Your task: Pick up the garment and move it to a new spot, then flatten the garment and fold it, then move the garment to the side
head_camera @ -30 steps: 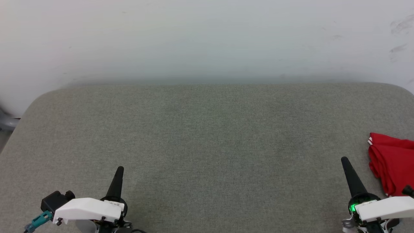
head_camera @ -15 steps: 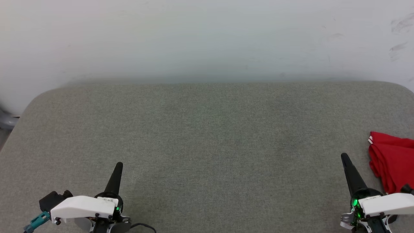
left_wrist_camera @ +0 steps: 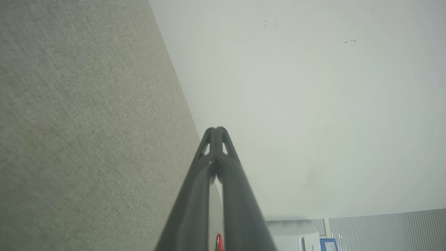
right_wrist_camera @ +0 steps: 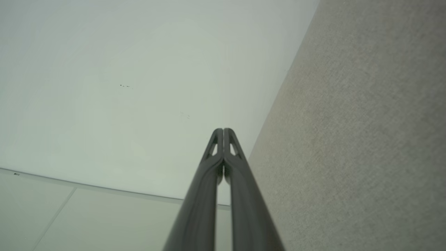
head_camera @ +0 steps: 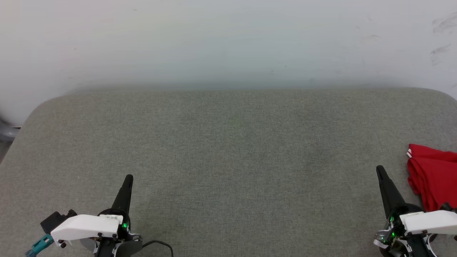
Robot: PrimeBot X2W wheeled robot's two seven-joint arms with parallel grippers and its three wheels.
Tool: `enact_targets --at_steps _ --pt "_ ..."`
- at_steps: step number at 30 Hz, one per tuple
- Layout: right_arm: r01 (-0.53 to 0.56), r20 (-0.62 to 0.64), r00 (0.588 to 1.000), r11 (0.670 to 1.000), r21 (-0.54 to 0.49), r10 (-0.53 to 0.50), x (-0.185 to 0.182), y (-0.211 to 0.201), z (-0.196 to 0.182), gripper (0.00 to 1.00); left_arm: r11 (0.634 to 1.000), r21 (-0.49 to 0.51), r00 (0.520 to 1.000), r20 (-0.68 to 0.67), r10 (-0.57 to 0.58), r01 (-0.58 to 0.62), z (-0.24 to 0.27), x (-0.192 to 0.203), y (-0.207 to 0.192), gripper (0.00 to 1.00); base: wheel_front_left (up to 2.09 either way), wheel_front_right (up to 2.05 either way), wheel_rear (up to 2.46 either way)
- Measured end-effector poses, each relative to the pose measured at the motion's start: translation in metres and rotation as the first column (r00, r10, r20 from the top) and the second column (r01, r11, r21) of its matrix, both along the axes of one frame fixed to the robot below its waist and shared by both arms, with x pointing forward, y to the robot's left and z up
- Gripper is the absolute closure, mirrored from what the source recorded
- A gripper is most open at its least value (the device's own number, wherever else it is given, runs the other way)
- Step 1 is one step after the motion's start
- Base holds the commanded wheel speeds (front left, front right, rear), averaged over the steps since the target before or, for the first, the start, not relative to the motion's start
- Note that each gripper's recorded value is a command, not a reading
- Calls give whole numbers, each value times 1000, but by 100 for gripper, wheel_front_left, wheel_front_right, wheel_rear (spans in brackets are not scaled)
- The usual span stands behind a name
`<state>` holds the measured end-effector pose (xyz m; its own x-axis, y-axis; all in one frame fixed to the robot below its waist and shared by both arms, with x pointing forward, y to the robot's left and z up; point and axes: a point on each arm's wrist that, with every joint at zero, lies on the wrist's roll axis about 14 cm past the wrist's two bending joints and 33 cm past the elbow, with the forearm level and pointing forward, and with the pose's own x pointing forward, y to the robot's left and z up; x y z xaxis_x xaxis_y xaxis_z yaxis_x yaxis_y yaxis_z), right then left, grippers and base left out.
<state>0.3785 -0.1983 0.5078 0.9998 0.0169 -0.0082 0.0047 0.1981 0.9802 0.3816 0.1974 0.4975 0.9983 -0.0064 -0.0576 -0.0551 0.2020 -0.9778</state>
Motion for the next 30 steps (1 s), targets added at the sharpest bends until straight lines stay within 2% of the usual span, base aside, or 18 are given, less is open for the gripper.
enact_targets --at_steps 30 --pt "21 -6 1000 979 201 -21 9 -2 -4 100 979 -205 999 47 19 -9 7 6 3 100 0 0 0"
